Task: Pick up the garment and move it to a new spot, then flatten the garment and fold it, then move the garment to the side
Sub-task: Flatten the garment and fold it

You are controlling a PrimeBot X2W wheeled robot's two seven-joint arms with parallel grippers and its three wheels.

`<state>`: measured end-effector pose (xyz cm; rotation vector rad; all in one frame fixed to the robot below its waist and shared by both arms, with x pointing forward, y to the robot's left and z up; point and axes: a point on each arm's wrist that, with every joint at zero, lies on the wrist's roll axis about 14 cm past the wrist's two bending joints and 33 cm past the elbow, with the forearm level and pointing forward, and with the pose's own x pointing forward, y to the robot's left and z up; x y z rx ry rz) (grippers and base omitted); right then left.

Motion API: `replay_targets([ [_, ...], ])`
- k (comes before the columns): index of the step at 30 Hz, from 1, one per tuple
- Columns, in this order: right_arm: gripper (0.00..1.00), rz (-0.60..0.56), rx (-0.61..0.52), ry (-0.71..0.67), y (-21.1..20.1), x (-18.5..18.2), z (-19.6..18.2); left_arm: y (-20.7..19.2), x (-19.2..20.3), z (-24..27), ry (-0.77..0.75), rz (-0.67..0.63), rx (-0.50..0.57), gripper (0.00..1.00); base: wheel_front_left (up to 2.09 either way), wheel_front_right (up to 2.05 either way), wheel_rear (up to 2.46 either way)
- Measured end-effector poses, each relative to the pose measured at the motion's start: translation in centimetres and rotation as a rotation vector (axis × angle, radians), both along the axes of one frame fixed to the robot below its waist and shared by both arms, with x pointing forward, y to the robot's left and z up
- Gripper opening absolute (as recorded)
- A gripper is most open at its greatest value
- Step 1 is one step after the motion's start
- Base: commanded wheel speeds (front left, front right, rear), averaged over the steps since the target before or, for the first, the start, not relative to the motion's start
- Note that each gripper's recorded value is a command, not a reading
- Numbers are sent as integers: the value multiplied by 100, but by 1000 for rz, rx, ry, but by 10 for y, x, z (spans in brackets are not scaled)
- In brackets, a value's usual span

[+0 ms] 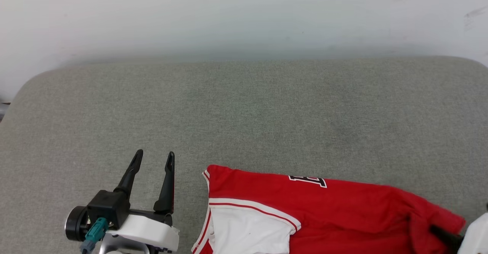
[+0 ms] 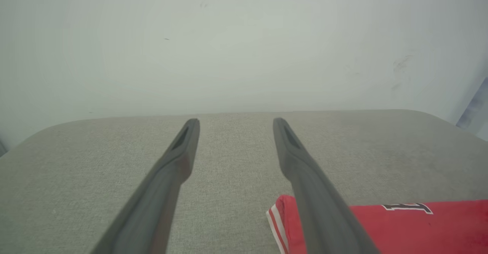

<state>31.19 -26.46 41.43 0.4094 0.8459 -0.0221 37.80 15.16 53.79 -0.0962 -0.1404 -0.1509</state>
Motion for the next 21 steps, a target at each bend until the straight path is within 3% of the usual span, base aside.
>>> replay_targets([
  [10,0,119,593,-42,110,9,35,8,-8,-2,10,18,1,100,0,0,0],
  [14,0,201,727,-32,145,13,46,13,-11,-3,16,34,-3,100,0,0,0],
  [21,0,344,856,-2,205,25,57,22,-10,-6,25,64,-4,100,0,0,0],
])
